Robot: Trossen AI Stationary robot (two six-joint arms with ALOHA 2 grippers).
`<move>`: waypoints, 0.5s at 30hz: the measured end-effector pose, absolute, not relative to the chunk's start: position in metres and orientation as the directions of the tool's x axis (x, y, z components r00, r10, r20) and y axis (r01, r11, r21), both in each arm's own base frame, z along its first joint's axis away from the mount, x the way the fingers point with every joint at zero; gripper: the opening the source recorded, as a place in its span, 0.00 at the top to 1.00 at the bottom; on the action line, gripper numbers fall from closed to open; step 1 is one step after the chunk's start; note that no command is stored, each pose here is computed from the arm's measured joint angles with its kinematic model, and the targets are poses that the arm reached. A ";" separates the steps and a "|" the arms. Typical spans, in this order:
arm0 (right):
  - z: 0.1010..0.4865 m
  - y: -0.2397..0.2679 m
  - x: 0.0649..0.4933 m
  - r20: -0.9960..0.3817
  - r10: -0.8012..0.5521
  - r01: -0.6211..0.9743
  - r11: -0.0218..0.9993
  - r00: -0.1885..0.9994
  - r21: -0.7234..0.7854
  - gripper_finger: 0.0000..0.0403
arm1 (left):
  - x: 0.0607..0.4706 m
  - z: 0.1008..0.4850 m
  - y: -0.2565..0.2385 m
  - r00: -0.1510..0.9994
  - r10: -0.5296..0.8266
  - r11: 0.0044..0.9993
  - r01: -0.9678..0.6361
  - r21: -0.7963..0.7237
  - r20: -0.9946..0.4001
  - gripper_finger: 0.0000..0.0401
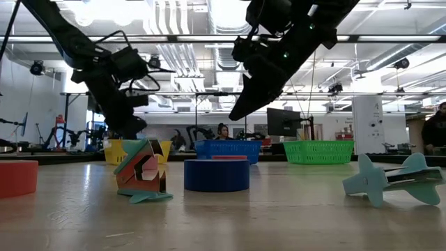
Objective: Pick and place Stapler, Stapler remover, tape
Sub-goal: Put the blue stapler into the yellow basket
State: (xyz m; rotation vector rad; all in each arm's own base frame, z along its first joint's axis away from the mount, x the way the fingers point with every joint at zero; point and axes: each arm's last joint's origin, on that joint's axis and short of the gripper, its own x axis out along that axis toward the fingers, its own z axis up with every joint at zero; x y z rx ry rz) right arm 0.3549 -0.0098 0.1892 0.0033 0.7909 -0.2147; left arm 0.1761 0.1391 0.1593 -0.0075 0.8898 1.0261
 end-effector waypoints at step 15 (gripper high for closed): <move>0.189 -0.010 0.355 -0.705 -0.190 0.194 0.978 0.683 -0.076 0.59 | 0.170 0.149 0.138 0.213 0.747 0.535 -0.755 0.379 -0.630 0.80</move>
